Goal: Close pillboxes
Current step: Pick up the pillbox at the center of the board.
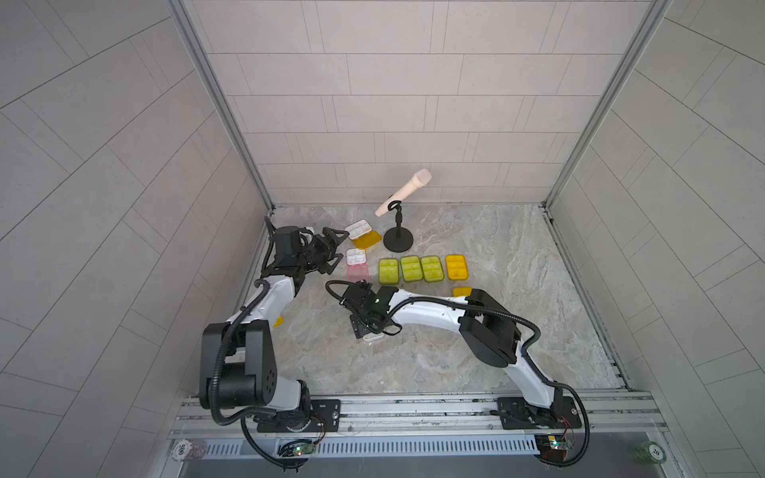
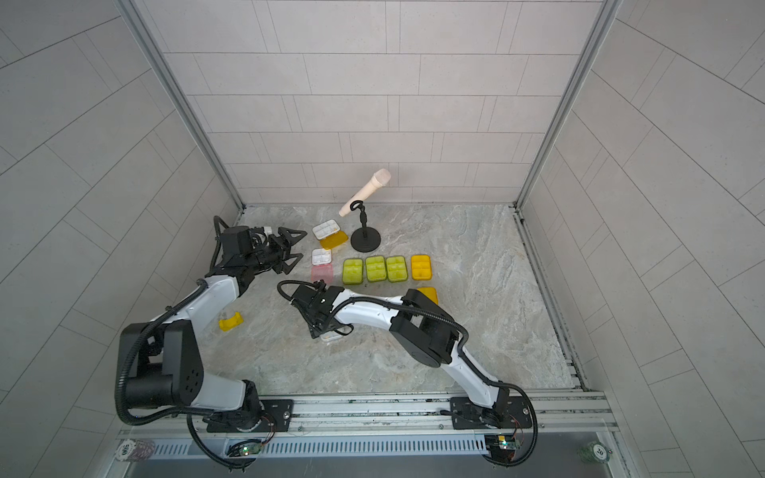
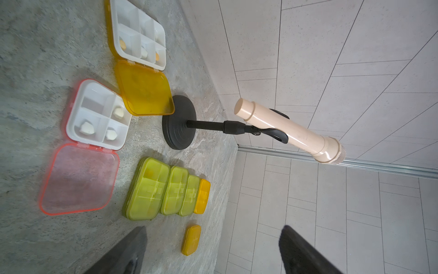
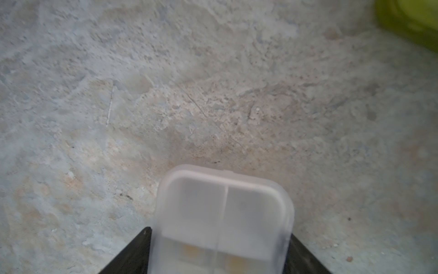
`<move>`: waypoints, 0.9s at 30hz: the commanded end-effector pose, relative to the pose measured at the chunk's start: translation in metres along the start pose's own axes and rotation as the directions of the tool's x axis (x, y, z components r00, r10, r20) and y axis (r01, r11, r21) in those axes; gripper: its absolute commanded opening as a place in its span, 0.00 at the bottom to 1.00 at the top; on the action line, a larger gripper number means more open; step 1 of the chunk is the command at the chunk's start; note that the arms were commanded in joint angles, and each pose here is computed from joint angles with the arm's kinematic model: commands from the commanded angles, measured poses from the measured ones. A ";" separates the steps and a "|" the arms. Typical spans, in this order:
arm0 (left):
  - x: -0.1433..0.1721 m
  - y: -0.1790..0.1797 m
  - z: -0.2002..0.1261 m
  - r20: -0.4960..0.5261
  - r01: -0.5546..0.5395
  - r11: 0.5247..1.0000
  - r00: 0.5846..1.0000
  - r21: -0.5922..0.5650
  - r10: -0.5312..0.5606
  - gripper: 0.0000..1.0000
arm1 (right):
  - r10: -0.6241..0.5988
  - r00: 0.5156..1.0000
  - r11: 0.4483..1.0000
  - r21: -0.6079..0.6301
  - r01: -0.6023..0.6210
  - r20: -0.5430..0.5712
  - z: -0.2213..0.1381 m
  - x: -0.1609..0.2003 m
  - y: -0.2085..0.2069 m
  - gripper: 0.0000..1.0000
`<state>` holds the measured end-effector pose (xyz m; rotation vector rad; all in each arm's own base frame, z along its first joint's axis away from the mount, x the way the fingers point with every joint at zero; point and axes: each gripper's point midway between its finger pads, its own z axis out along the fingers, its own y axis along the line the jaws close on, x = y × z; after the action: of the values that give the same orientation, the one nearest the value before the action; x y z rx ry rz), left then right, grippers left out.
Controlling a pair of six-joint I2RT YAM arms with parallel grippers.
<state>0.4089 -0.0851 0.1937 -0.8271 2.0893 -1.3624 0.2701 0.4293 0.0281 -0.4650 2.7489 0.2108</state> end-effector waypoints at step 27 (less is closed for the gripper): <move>-0.003 0.009 0.002 0.006 0.015 1.000 1.000 -0.011 -0.015 0.92 | 0.174 0.984 0.941 0.288 -0.180 0.047 -0.017 0.007 -0.204 0.75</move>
<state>0.4095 -0.0846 0.1920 -0.8329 2.0909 -1.3582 0.3326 0.2593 0.0283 -0.1171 2.7286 -0.0260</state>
